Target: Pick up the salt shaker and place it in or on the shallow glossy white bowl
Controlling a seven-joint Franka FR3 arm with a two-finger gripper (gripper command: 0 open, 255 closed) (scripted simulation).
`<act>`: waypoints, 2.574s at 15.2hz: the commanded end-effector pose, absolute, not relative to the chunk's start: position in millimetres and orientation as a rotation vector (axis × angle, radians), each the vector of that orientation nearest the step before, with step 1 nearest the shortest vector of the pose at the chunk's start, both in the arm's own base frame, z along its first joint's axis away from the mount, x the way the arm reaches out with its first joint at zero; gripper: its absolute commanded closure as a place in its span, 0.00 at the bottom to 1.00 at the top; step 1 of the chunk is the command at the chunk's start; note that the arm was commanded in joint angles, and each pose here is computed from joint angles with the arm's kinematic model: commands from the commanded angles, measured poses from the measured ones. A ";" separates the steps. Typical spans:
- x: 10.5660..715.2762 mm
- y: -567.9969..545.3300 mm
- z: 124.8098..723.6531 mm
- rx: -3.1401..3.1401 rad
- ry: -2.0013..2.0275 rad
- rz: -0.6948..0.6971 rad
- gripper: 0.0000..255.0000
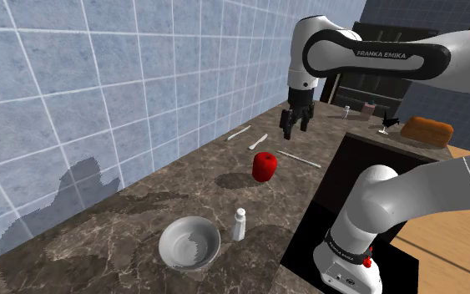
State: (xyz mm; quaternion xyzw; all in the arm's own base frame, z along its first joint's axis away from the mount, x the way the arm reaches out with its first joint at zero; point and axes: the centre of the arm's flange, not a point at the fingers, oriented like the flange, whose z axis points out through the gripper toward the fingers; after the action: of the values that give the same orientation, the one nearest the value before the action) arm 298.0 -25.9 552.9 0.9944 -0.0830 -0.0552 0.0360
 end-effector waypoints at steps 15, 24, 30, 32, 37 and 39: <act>273.1 118.8 458.4 3.122 -0.473 -0.042 0.00; 272.2 216.3 402.7 3.154 -0.618 0.043 0.00; 273.4 218.7 376.0 3.154 -0.619 0.044 0.00; 273.9 219.6 362.5 3.154 -0.619 0.044 0.00; 273.9 219.6 362.5 3.154 -0.619 0.044 0.00; 273.9 219.6 362.5 3.154 -0.619 0.044 0.00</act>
State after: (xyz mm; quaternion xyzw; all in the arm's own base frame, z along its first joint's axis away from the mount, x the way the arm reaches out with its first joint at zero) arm 273.9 219.6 362.5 0.9805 -0.1924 0.0137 -0.0364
